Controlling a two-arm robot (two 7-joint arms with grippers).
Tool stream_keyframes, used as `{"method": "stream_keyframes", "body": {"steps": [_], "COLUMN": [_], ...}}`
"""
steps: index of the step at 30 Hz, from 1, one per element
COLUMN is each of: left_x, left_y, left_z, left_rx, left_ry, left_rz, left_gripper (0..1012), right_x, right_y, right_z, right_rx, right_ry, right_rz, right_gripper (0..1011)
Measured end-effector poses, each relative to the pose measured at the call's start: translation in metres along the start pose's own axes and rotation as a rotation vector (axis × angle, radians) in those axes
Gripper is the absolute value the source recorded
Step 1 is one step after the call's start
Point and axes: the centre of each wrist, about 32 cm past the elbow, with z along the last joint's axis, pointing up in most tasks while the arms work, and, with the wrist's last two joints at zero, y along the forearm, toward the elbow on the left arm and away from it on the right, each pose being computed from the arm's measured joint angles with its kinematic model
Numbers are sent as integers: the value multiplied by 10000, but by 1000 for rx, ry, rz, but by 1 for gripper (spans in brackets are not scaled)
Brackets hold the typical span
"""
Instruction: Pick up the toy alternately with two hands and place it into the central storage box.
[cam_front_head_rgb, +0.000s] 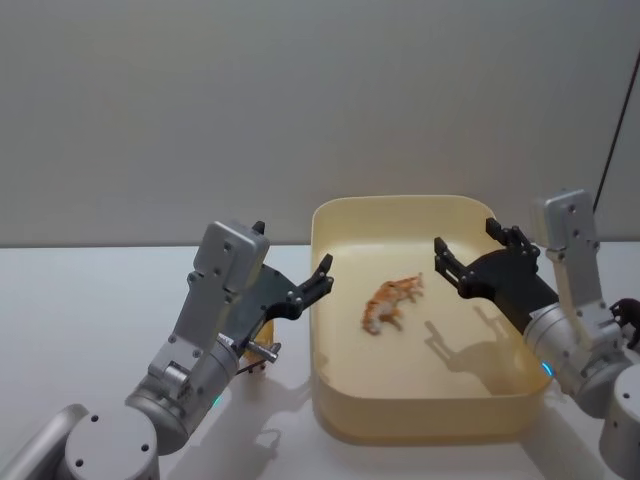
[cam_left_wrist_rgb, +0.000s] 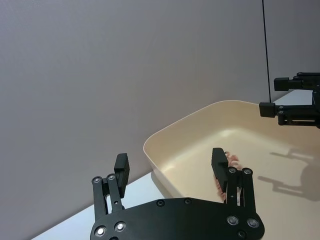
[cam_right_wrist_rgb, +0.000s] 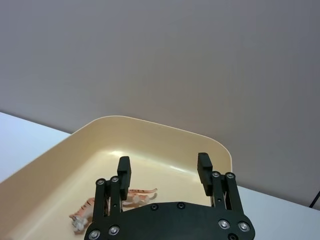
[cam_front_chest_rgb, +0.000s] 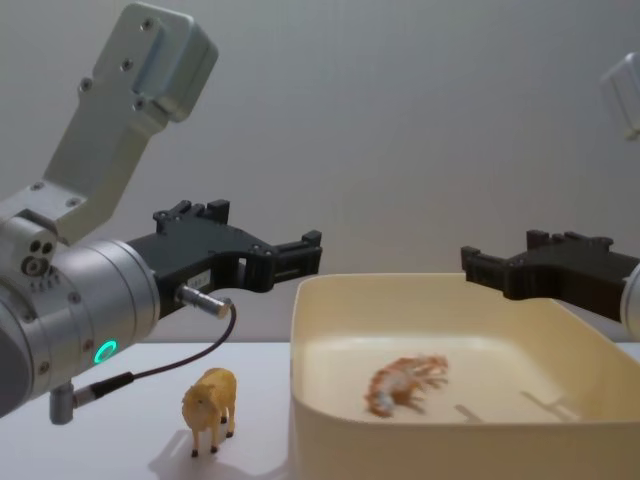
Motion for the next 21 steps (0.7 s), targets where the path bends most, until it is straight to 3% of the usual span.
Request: {"method": "stream_keyframes", "body": {"steps": [6,10,21], "left_x": [0,0,0], "left_y": [0,0,0], "left_z": [0,0,0], "left_rx": [0,0,0], "left_ry": [0,0,0], "left_rz": [0,0,0], "left_gripper": [1001,1001,1001], "right_x": [53,160,510], "right_y": [-41,-144,-544], "right_z": [2,1,-37], "right_rx": [1,3,-15], "right_ry": [-3,-3,5], "right_rz": [-15,-51,-174], "right_gripper": [917,1001,1001]}}
